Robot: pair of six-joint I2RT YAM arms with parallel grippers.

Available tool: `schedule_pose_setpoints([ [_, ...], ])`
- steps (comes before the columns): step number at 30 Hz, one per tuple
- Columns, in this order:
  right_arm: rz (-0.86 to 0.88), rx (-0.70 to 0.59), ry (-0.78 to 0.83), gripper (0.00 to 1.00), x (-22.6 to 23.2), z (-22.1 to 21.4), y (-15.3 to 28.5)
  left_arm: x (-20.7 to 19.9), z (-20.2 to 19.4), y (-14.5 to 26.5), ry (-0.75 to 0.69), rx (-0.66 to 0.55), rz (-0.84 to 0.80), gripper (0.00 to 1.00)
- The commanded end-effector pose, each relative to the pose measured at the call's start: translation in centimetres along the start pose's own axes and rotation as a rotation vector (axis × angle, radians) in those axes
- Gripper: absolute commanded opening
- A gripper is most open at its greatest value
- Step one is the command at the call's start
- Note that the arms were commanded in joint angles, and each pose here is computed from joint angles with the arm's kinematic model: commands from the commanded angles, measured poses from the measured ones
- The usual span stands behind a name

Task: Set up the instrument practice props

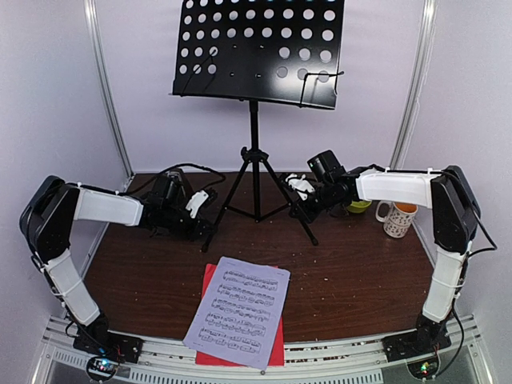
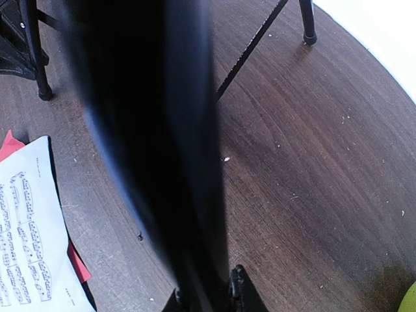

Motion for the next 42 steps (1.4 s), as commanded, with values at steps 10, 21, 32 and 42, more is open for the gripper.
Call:
schedule_pose_setpoints([
  [10, -0.044, 0.059, -0.098, 0.03, 1.1, -1.4, 1.0, 0.3, -6.2, 2.2, 0.347, 0.09, 0.152, 0.0],
  [21, -0.027, 0.083, -0.058, 0.01, 3.5, -2.1, 1.9, -2.1, -10.0, 4.4, 0.375, 0.094, 0.189, 0.0],
  [32, -0.012, 0.097, -0.09, 0.05, 5.5, -3.9, 2.2, -4.0, -12.6, 6.1, 0.426, 0.026, 0.188, 0.0],
  [42, -0.095, 0.124, -0.12, 0.1, 5.4, -5.1, 2.8, -5.2, -13.1, 6.0, 0.428, 0.03, 0.144, 0.0],
])
Point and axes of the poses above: each gripper's point midway between its finger pads, its own y axis back along the fingers, its own x axis along the line the jaws close on, z = x × y, the point moved 8 cm from there along y, back along the fingers, and after that the axes turned 15 degrees about y, right-handed, at the moved point
